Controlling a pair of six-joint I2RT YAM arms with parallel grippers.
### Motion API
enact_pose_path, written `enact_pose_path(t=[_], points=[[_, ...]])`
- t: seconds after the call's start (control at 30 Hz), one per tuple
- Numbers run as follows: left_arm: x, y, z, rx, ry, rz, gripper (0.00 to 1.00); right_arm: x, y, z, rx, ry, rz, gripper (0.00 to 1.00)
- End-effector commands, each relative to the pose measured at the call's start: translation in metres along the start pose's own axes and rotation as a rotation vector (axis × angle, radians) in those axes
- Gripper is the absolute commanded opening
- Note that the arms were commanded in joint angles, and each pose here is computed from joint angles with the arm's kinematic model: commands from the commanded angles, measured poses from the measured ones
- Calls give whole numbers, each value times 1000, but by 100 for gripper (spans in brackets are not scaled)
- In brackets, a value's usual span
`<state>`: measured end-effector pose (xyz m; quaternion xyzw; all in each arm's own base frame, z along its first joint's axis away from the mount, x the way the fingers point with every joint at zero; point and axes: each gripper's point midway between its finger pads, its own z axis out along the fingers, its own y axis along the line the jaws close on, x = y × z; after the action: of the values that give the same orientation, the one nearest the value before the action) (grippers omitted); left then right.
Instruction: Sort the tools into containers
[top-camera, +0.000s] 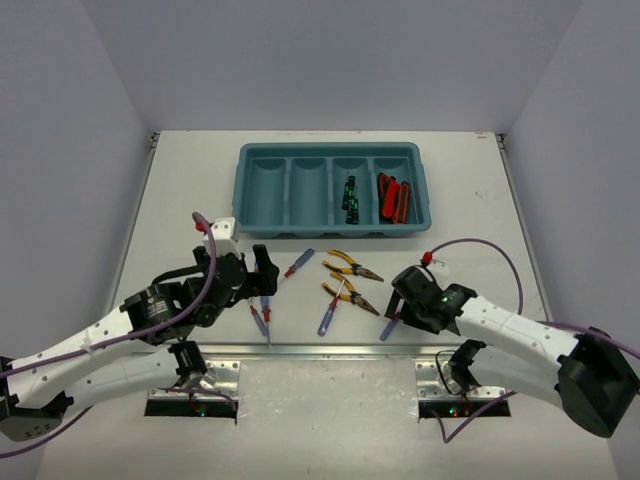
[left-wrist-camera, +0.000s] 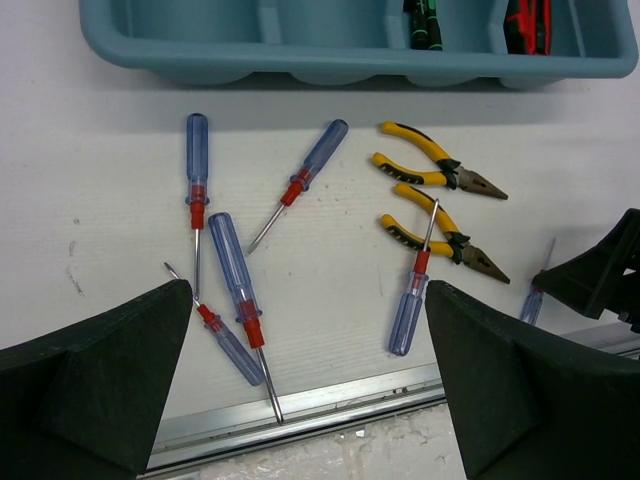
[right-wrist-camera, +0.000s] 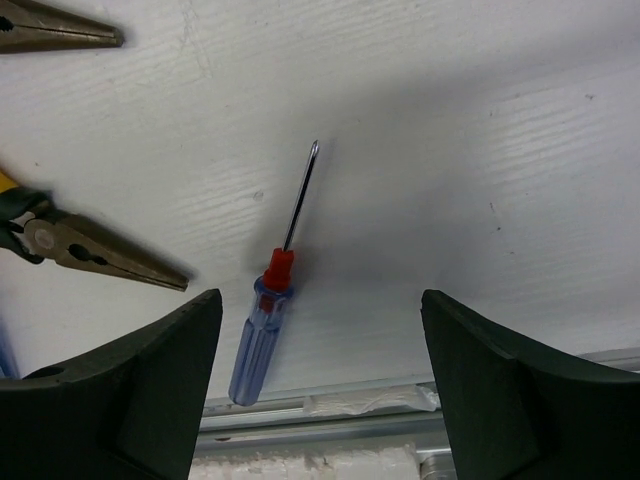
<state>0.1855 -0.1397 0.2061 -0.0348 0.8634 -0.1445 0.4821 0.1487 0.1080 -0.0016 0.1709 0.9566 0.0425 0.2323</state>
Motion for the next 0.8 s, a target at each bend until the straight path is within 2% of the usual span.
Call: enact_pose_path(t=[0.0,0.03,0.13,0.3,0.33,0.4,0.47,0.57,0.77], points=[[-10,-8,-3,47,-37,-19,100,-1,5,3,34,-32,81,77],[-9,-8,-3,48,-35,-19,100,1,3,3,52,-29,92,75],[-7,-10,-3,55,-26,-12,100,4,-5,6,115,-44,105,61],[-10,-10,-6,72,-35,-21,100,13,-11,8,166,-35,122,50],[-12,-10,-8,79,-42,-26,100,16,-12,10,179,-27,123,39],[-14,-11,-11,93,-53,-36,100,19,-9,12,184,-10,119,30],[-15,-11,-12,101,-58,-40,100,24,-8,14,194,12,115,13],[-15,-11,-12,104,-59,-42,100,25,-3,16,170,18,110,2],[-5,-17,-6,106,-16,-43,100,5,35,8,-50,-47,16,0]])
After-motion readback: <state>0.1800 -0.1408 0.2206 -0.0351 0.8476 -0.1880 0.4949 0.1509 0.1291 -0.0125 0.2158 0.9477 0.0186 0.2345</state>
